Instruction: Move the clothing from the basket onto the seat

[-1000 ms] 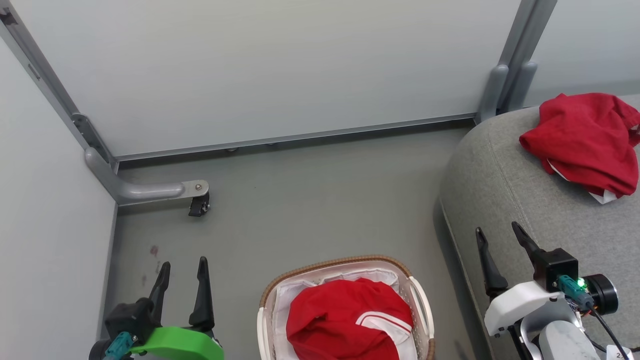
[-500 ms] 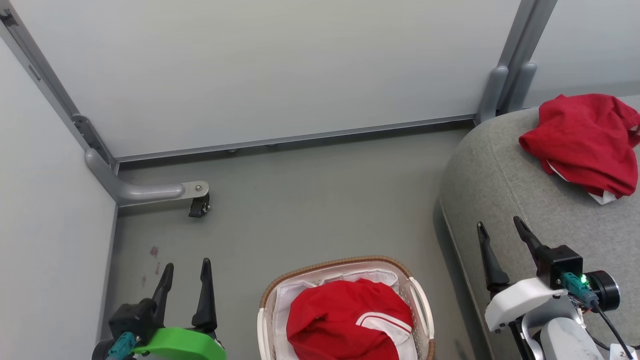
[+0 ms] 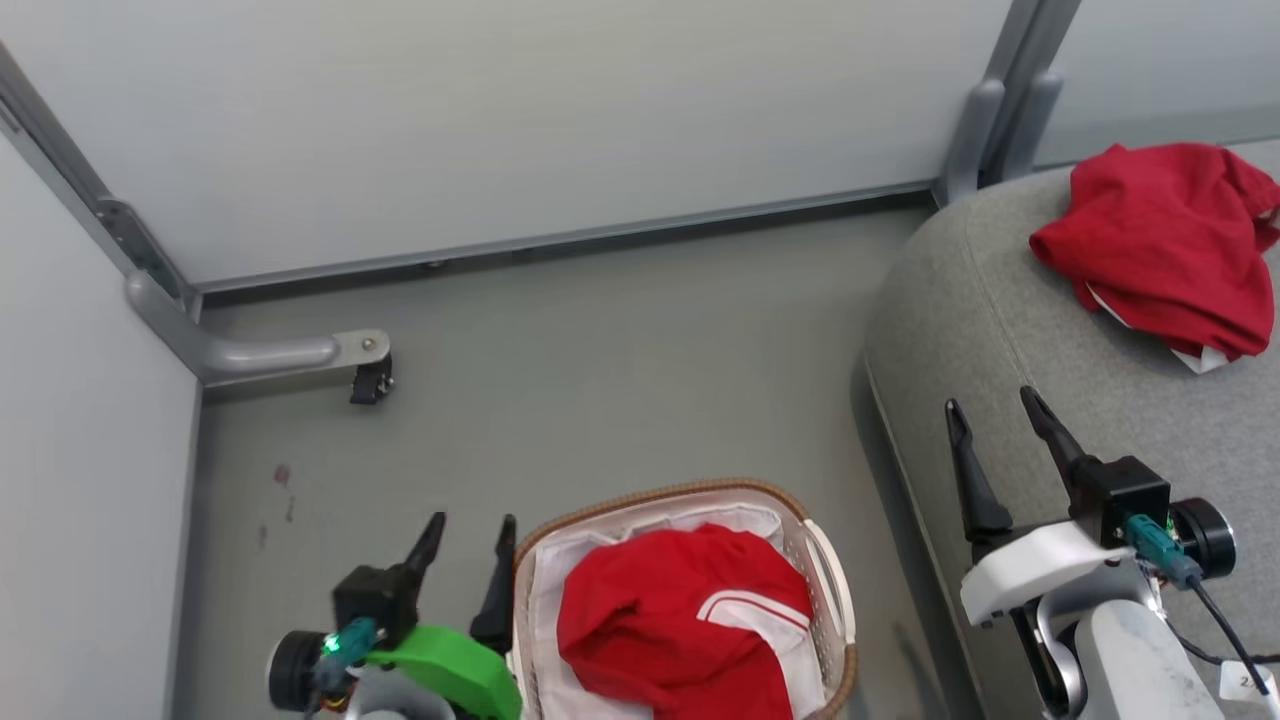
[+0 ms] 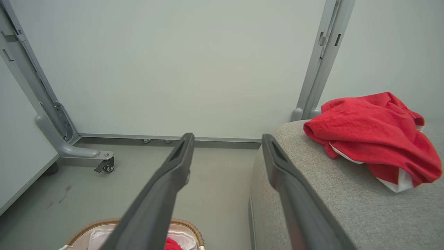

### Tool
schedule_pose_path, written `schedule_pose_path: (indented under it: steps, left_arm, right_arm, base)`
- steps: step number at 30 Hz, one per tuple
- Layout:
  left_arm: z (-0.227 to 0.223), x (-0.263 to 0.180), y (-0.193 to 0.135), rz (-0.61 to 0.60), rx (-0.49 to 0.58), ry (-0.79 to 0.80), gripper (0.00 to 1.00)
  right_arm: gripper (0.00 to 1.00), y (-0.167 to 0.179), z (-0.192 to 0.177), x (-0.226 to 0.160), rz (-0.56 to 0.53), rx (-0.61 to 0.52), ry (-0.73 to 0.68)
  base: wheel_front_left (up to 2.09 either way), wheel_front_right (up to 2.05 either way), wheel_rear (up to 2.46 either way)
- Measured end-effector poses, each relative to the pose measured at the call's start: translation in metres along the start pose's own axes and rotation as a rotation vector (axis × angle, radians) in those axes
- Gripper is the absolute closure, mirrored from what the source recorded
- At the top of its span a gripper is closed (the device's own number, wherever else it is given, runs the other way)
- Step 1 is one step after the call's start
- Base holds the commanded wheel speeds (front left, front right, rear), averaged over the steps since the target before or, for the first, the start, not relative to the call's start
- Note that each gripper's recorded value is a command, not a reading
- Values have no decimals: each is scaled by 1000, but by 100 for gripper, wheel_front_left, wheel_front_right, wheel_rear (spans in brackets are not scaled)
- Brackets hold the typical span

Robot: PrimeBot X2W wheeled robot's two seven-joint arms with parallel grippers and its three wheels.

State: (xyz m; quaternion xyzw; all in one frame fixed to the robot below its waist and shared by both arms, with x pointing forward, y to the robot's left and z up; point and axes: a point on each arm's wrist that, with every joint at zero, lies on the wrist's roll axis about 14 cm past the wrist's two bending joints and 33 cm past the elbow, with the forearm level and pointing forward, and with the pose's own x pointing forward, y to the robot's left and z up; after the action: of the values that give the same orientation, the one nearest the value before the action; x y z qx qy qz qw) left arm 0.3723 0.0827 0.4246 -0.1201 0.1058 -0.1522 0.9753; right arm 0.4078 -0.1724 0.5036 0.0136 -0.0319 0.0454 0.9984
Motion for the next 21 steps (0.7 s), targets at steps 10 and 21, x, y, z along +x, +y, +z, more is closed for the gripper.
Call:
schedule_pose_path:
  steps: [10,21]
  left_arm:
    - [-79,39,-30,-188,143,299,0]
    - [-181,47,-21,-328,296,666,0]
  right_arm:
    - [0,-12,-3,28,-19,-1,-12]
    - [0,-39,-41,49,-80,26,62]
  base:
    - [0,0,0]
    - [0,0,0]
